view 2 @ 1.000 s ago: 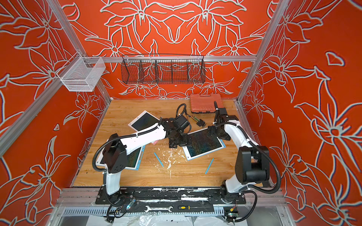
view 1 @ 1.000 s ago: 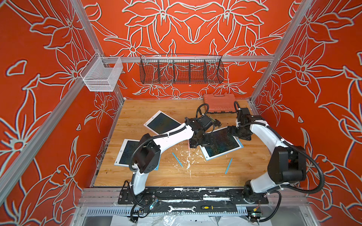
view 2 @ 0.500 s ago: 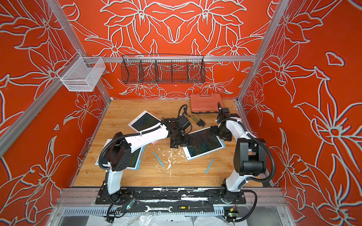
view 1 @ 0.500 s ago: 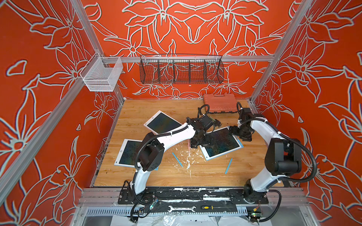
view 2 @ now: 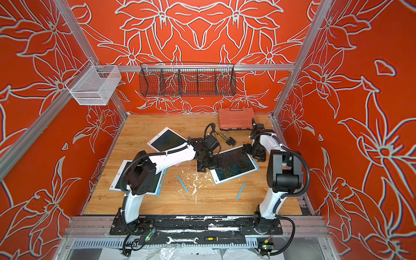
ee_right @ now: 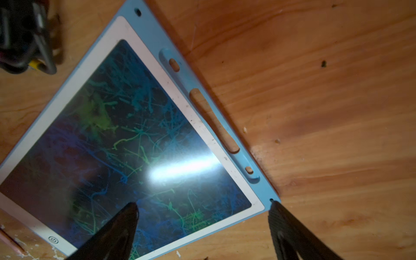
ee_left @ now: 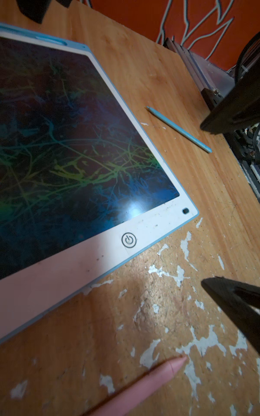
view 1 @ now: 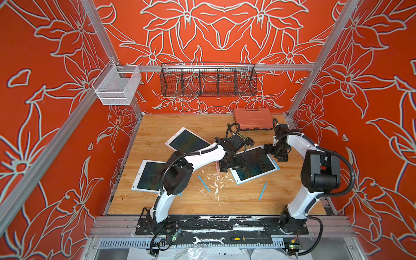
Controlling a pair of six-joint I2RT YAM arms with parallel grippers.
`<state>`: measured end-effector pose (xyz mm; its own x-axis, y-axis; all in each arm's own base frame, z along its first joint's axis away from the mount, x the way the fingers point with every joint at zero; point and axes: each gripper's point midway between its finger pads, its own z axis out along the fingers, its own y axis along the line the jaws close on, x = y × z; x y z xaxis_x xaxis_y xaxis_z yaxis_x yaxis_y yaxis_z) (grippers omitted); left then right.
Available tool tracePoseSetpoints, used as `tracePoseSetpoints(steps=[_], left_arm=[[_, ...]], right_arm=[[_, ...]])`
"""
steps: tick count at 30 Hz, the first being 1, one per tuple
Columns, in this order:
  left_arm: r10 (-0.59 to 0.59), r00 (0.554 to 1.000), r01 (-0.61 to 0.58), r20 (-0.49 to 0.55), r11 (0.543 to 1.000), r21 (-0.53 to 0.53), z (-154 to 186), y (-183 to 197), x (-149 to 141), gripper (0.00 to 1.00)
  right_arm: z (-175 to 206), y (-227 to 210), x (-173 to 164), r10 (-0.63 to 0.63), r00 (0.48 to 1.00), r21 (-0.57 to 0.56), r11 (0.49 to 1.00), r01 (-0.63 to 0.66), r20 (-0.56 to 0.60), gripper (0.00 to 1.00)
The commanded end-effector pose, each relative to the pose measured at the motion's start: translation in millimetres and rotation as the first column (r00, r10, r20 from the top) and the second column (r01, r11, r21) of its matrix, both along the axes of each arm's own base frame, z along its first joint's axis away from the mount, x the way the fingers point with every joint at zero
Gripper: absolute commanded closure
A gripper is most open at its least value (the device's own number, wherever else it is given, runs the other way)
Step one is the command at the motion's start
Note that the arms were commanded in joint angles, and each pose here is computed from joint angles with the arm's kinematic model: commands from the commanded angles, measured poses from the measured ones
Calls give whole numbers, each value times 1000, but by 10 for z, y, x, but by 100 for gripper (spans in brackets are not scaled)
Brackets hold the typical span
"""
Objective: Place the stylus back onto the writing tablet
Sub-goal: Adjust the writing tablet at the center of the board.
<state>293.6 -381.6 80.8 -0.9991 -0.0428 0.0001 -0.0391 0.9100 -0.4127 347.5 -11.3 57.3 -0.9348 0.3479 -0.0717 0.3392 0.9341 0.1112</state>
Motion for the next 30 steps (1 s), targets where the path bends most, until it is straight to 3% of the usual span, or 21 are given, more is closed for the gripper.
tracePoseSetpoints(steps=[1,10,20,30], left_arm=[[38,999,-38,-19,999,-5,-82,-18,33,3],[51,998,-51,-23,999,-12,-134,-25,34,3],[50,998,-51,-43,999,-18,-246,-94,55,3],[56,997,-56,-55,998,2,-366,-79,54,3]], right_arm=[[4,-7,82,-3,1000,21,1000,3,11,8],[-53,-190,130,-19,1000,21,1000,19,5,8],[-206,-90,109,-33,999,103,994,36,-30,8],[-304,-70,85,-29,997,117,993,36,-65,9]])
